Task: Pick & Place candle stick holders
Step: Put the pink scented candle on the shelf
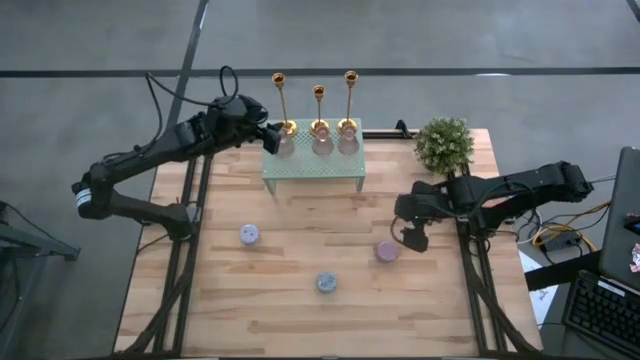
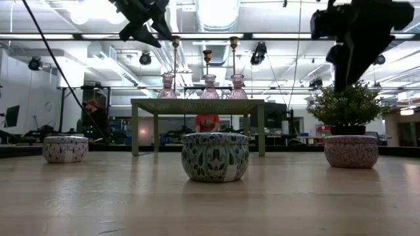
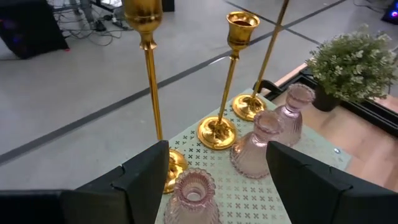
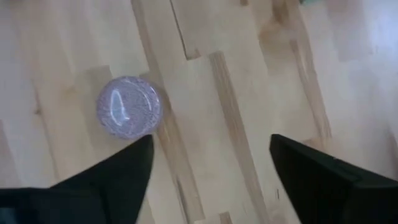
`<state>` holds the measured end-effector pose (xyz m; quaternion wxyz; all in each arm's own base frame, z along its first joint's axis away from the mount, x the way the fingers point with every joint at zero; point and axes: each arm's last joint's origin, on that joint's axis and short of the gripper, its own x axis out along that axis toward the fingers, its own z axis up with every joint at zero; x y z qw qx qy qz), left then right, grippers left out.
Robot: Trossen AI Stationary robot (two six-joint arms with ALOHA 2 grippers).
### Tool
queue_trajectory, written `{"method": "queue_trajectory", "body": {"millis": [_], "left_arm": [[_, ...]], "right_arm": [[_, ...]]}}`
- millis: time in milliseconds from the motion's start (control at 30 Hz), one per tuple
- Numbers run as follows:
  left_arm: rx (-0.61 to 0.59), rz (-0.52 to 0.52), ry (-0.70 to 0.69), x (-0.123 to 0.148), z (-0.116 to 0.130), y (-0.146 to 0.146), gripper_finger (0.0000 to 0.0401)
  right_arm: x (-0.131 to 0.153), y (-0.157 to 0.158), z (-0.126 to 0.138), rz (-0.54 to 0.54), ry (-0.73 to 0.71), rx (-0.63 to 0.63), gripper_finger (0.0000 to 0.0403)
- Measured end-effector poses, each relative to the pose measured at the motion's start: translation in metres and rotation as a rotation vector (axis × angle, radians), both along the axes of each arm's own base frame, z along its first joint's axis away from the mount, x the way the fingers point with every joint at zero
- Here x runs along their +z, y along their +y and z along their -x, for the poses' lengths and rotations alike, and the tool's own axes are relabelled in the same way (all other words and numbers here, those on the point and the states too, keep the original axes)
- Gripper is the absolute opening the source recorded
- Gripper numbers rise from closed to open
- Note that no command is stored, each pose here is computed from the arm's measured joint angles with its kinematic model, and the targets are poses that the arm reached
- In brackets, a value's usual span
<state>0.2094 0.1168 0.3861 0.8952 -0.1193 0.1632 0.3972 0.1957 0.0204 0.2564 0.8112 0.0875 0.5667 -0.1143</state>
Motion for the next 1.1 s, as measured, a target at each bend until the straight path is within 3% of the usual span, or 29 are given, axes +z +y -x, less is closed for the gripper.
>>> {"method": "queue_trajectory", "body": {"millis": [133, 267, 667, 1100], "left_arm": [[-0.010, 0.009, 0.019, -0.001, 0.001, -0.001, 0.0273], [-0.026, 0.017, 0.036, -0.003, 0.001, -0.002, 0.0273], [-0.085, 0.018, 0.040, -0.002, 0.003, -0.004, 0.0273], [-0.112, 0.003, 0.050, 0.003, 0.013, -0.009, 0.0273]], "right_arm": [[-0.013, 0.002, -0.012, -0.005, 0.067, 0.045, 0.0368], [-0.029, 0.011, -0.024, -0.083, 0.132, 0.135, 0.0389], [-0.064, 0.037, -0.051, -0.154, 0.177, 0.227, 0.0392], [-0.086, 0.041, -0.065, -0.154, 0.210, 0.202, 0.0392]]}}
